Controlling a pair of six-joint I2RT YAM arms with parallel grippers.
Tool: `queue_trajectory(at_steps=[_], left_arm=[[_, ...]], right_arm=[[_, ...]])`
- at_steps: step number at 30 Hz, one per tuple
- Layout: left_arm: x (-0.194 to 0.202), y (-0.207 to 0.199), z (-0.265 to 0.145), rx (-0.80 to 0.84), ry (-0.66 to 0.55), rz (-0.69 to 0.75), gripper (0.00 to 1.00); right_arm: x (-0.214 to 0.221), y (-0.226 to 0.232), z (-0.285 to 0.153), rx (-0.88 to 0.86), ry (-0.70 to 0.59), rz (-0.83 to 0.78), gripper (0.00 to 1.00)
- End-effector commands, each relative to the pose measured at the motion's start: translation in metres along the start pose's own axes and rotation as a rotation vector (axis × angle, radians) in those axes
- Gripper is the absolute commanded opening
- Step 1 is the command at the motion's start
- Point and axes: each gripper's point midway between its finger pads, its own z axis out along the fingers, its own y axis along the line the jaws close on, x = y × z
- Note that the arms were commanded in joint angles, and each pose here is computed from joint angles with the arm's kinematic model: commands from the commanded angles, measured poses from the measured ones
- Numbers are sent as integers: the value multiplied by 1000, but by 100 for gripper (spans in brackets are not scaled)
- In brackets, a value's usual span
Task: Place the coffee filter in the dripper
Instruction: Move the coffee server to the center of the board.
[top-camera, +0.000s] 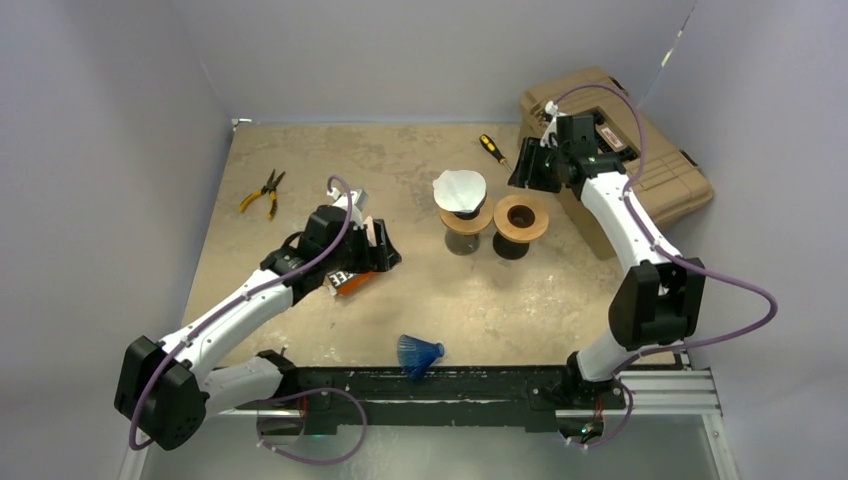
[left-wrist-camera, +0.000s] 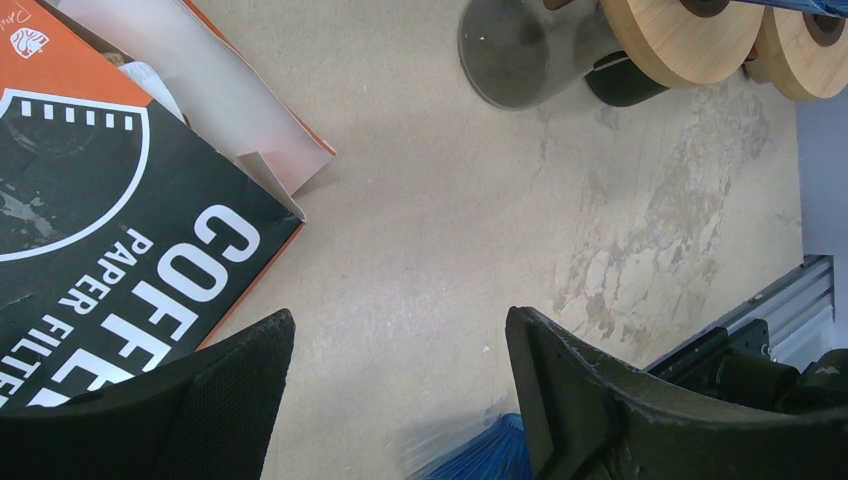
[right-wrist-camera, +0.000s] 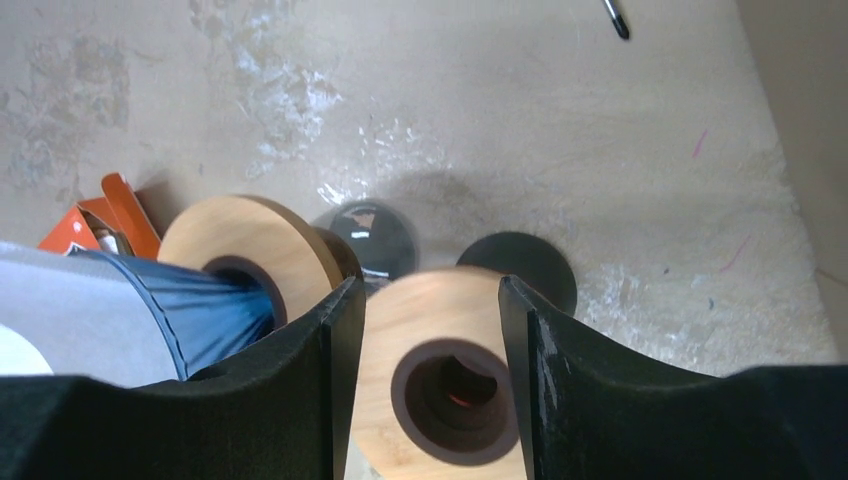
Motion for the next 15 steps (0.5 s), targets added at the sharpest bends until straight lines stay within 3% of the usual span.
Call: queue_trajectory(at_steps=[1,15], left_arm=[[-8,-5,-4,23,-34,-11,77],[-3,-2,-1,20,-25,-19,77]], right_arm=[[-27,8,6,-7,-48,-22,56],[-4,13,47,31,82,-93,56]])
